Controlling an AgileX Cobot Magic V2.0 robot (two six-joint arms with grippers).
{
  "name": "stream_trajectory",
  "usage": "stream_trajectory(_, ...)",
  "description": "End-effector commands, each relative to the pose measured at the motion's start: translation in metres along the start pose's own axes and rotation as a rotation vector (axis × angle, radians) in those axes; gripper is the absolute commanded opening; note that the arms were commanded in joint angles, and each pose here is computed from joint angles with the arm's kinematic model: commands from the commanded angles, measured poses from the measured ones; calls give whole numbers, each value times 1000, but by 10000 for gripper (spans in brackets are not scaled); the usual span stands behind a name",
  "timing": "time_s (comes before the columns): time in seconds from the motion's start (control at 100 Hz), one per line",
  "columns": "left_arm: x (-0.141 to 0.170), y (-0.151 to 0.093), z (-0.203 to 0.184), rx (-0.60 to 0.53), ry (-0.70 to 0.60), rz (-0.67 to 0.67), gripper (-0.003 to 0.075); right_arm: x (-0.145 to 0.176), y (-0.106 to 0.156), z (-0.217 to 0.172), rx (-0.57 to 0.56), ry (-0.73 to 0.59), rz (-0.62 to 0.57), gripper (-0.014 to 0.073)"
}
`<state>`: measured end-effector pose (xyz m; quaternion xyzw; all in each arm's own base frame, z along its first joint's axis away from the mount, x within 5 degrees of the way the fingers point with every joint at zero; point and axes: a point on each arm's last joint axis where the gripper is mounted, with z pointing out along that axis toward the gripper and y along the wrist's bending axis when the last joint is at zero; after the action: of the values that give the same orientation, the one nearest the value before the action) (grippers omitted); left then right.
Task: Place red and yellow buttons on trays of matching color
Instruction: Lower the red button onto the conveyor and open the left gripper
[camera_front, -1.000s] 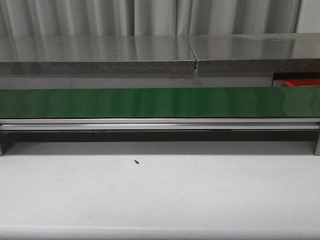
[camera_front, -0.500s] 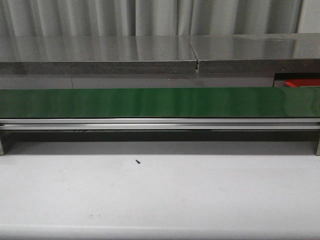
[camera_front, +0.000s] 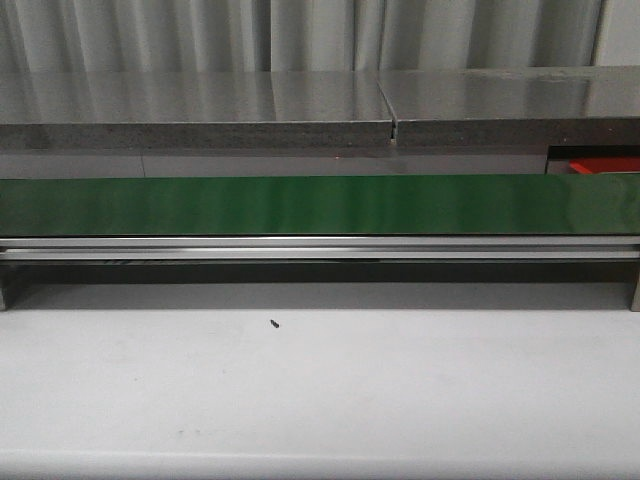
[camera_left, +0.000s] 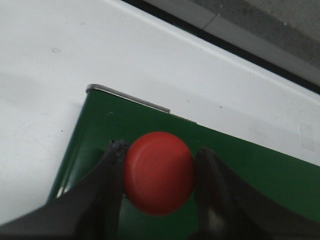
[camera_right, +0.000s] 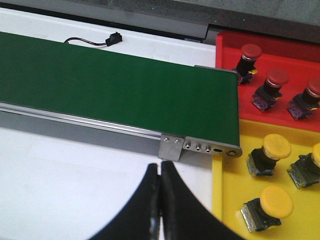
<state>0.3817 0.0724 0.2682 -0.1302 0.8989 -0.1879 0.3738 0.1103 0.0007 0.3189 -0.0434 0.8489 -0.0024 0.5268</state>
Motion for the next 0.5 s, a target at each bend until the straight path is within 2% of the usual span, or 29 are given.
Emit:
stream_trajectory(0.0,-12,-22,-15,25,-111,15,103,-13,-1,-4,17,-85,-6,-66)
stream_trajectory(0.2,-9,-31,-10,34,-108,31,112,-13,-1,-4,17,-85,-6,-66)
stream_trajectory(0.26,-8,-33,-9,37,-107,34,135,-13,-1,-4,17,-85,-6,-66)
stream_trajectory(0.33,-8,-34,-9,39,-104,36,206,-13,-1,-4,17,-85,-6,-66)
stream_trajectory(0.49,-6,-35,-9,54,-80,37,466,-13,-1,-4,17,-85,-6,-66)
